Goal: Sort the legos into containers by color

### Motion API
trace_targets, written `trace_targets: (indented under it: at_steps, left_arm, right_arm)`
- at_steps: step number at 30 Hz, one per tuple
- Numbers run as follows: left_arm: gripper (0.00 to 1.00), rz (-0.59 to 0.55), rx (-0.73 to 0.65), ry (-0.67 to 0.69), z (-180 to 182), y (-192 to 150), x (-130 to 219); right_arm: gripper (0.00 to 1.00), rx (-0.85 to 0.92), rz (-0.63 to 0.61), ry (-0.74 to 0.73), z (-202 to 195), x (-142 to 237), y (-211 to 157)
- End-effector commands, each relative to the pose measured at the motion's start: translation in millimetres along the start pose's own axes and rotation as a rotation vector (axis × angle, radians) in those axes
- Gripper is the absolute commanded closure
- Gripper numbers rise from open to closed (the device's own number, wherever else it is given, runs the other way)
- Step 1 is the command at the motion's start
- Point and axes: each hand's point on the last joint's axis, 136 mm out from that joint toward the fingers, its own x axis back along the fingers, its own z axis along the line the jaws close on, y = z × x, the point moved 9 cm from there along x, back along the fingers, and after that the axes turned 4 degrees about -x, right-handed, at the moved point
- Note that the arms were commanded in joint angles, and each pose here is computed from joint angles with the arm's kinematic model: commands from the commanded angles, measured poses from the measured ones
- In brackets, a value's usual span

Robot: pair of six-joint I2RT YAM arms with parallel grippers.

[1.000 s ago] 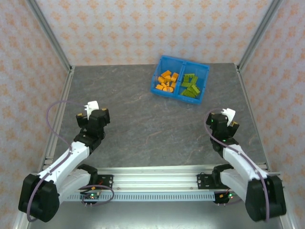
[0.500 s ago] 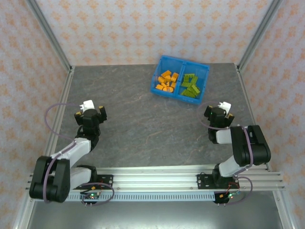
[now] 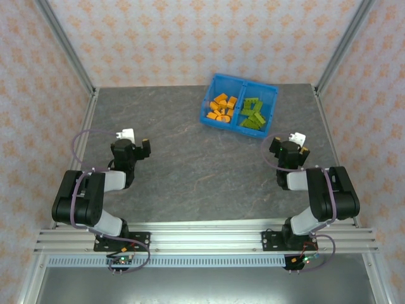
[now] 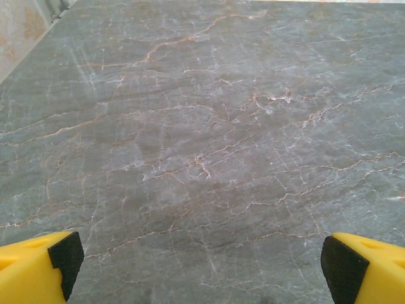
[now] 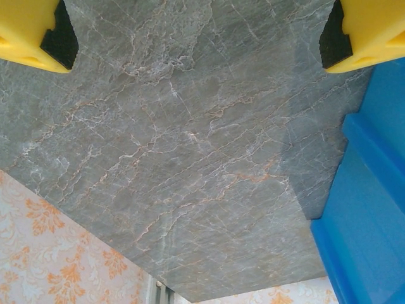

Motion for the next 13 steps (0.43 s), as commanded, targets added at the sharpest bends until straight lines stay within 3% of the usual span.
trace_targets:
  at_steps: [1, 13]
  left_arm:
    - [0.0, -0.055, -0.026, -0.012, -4.8, 9.9, 0.5]
    - [0.0, -0.054, -0.027, -0.011, -5.2, 10.3, 0.6]
  right_arm:
    - [0.01, -0.008, -0.031, 0.017, 5.0, -0.2, 11.9]
    - [0.01, 0.008, -0.019, 0.058, 8.4, -0.5, 10.2]
